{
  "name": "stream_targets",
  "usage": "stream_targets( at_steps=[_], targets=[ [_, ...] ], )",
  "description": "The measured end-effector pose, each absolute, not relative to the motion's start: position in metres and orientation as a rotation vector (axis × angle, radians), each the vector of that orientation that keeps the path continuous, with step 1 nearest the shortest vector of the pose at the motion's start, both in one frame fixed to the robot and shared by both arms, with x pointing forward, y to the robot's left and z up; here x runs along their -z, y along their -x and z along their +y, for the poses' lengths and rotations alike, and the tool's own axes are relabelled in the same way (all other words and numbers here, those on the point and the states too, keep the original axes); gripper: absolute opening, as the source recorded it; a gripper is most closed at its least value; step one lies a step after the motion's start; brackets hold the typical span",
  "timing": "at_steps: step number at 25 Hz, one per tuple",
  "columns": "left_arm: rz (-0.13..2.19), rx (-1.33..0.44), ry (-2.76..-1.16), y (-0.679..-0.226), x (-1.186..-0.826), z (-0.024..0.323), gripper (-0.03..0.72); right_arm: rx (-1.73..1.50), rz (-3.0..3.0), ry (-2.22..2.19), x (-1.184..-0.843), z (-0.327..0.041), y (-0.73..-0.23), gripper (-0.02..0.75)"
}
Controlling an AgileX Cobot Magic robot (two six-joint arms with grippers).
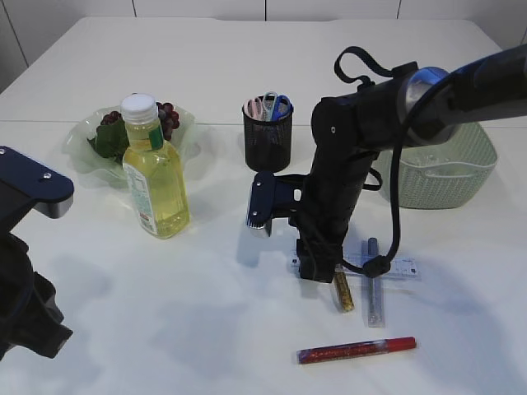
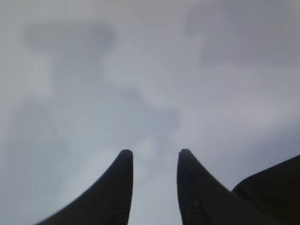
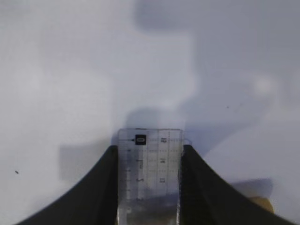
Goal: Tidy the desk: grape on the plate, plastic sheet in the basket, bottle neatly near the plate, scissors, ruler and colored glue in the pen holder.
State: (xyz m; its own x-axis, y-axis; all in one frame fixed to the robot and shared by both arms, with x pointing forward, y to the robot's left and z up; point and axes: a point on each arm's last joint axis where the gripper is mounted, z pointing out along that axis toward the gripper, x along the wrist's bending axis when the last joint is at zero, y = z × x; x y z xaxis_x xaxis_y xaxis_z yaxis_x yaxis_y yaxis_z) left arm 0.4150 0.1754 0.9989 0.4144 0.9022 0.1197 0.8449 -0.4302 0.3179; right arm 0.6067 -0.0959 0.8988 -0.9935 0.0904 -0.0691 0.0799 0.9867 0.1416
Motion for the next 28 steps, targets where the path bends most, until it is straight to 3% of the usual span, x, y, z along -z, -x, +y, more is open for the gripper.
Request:
stream_targets(
  at_steps=[9, 13, 20, 28],
  targets=[
    [1.543, -0.405, -2.46, -0.415, -0.999, 0.175, 0.239, -0.222, 3.014, -0.109, -0.913, -0.094, -0.614, 0.29],
    [1.543, -0.405, -2.46, -0.415, -0.999, 0.175, 0.238, -0.288, 2.963, -0.124, -0.942, -0.094, -0.611, 0.29],
    [1.542, -0.406, -2.461, -0.415, -0.999, 0.175, 0.239, -0.601, 2.798, -0.333, -1.01, -0.109, -0.61, 0.29],
    [1.542, -0.406, -2.461, -0.415, -0.999, 0.175, 0.239, -1.178, 2.514, -0.671, -1.046, -0.148, -0.64, 0.29]
  ],
)
